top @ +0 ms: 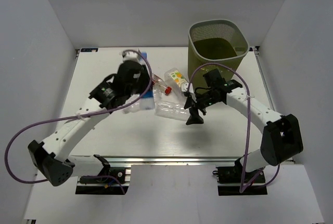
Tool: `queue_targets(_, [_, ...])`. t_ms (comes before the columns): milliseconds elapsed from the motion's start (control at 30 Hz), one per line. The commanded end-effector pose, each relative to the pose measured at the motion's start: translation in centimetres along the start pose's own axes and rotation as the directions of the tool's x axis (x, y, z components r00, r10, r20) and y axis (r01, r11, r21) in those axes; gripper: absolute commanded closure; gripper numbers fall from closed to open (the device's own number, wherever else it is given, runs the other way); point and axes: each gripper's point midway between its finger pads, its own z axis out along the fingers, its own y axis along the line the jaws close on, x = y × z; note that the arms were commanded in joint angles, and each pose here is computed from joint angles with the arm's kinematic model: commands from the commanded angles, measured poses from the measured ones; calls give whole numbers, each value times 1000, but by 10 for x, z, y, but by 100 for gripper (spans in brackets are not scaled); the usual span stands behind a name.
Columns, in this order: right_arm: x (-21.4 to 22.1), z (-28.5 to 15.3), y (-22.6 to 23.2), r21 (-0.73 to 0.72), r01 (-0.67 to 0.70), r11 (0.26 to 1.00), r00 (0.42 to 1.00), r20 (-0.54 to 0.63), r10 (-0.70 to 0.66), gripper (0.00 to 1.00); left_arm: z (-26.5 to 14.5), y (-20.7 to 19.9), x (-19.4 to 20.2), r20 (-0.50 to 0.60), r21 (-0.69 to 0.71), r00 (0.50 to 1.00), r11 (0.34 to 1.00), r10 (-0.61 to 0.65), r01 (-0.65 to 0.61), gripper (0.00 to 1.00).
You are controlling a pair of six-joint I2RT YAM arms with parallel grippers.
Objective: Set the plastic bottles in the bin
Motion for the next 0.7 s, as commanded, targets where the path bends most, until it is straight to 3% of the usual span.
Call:
queue_targets(0, [-2, 10, -23, 55, 26, 998, 1000, -1, -26, 10, -32, -27, -94, 292, 63, 956, 997, 32, -53, 69])
queue_targets(67, [9, 12, -28, 97, 27, 995, 999, -32, -24, 11, -30, -53, -127, 389, 138, 920, 983, 55, -117, 68])
queue_targets(100, [18, 15, -25, 101, 20, 995, 999, -47, -15, 11, -37, -77, -157, 489, 215, 872, 968, 6, -127, 68])
queue_targets(267, [38, 18, -37, 233, -2, 973, 995, -94, 24, 11, -30, -164, -215, 620, 453, 775, 864, -127, -221, 64])
queue_targets(433, [48, 20, -50, 337, -21, 941, 992, -109, 61, 11, -3, -224, -242, 657, 617, 698, 736, -286, -279, 64])
queue_targets(467, [51, 20, -53, 357, -18, 934, 991, -121, 65, 11, -15, -234, -257, 656, 651, 676, 705, -336, -281, 64])
queue_targets(567, [54, 21, -53, 376, -12, 926, 990, -127, 64, 11, -17, -259, -270, 646, 700, 659, 645, -386, -308, 62])
queue_targets(600, [53, 20, -54, 379, -8, 925, 990, -128, 61, 11, 16, -267, -258, 611, 718, 693, 637, -382, -281, 61])
queue_targets(667, [54, 22, -54, 381, -12, 925, 989, -131, 66, 11, 15, -275, -269, 613, 729, 678, 622, -406, -286, 60])
